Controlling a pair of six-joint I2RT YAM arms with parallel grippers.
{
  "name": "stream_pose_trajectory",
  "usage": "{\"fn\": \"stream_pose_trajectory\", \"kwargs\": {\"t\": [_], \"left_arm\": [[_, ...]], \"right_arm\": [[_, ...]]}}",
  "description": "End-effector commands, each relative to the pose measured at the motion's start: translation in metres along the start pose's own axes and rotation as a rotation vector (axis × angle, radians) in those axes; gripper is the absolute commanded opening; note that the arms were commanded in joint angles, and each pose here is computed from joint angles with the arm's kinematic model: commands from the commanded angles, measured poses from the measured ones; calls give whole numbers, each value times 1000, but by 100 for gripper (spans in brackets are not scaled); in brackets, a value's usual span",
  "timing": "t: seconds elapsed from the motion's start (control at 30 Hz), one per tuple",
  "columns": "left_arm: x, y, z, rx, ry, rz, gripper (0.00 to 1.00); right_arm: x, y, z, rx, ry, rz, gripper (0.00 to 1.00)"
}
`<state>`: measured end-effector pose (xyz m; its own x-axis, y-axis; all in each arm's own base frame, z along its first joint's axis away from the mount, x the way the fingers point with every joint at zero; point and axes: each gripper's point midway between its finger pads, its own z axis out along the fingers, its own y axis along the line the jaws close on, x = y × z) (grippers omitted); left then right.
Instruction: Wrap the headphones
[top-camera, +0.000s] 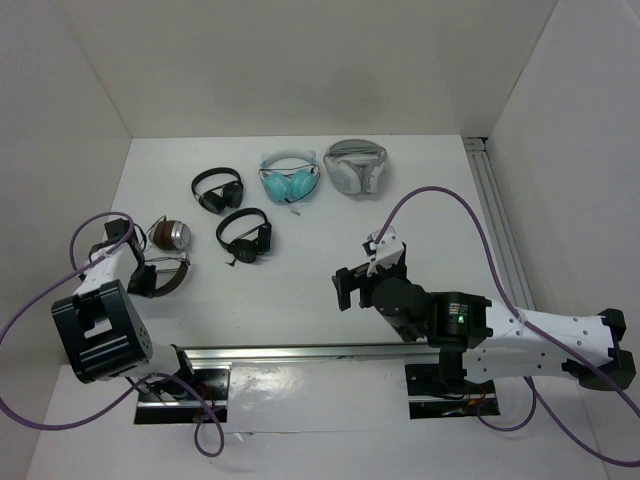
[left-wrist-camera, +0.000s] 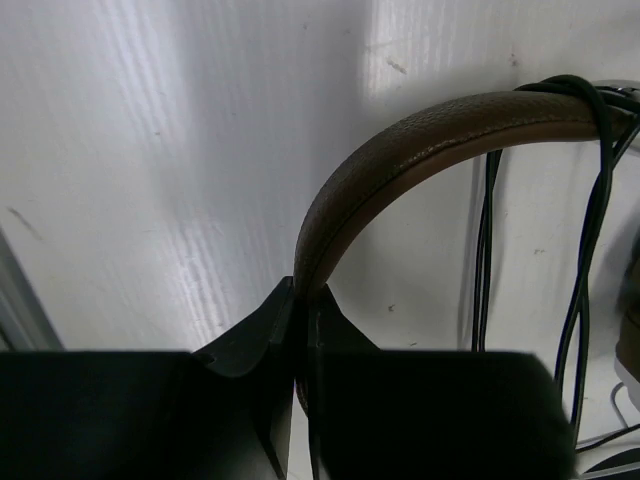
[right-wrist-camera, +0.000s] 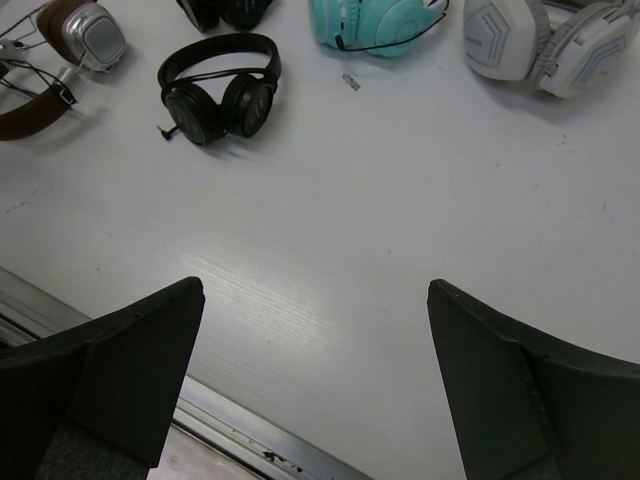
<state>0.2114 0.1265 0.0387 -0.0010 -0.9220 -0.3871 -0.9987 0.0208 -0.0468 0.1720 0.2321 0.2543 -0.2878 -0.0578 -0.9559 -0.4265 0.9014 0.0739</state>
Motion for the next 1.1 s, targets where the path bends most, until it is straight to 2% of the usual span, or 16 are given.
{"fn": "stream_pose_trajectory", "kwargs": {"t": [0.0,0.13,0.17,0.23,0.3,0.33,0.37,0.53,0.67,0.73,0.8,0.9,1.03,1.07], "left_arm": [[5,-21,11,71,57,-17,19],[15,-31,16,112,124,15,34],[18,-31,17,121,131,25,45],[19,-31,17,126,138,36,54],[16,-37,13,155,133,39,70],[16,-39,10,169,138,37,89],[16,-41,6,186,138,44,100],[-10,-68,-47,434,37,75,100],[-23,-66,-83,519,-27,78,100],[-25,-68,-106,605,-51,155,100],[-28,-63,-133,688,-105,226,100],[-34,-40,-152,681,-195,246,100],[15,-29,-149,755,-18,340,100],[31,-30,-160,835,52,379,100]], "right_arm": [[-5,7,-4,-49,-23,38,100],[-7,8,-8,-72,-21,55,100],[-4,10,-10,-91,-16,52,100],[-1,13,-9,-98,-5,44,100],[-1,14,-8,-95,1,37,100],[-5,15,-9,-98,-5,44,100],[-3,16,-7,-95,1,37,100],[-8,22,-10,-117,-1,42,100],[-11,21,-10,-109,-4,55,100],[-17,17,-12,-82,-4,65,100],[-22,12,-14,-50,0,85,100],[-35,8,-21,-35,3,94,100],[-51,8,-29,-52,-6,100,100],[-59,7,-32,-57,-14,112,100]]}}
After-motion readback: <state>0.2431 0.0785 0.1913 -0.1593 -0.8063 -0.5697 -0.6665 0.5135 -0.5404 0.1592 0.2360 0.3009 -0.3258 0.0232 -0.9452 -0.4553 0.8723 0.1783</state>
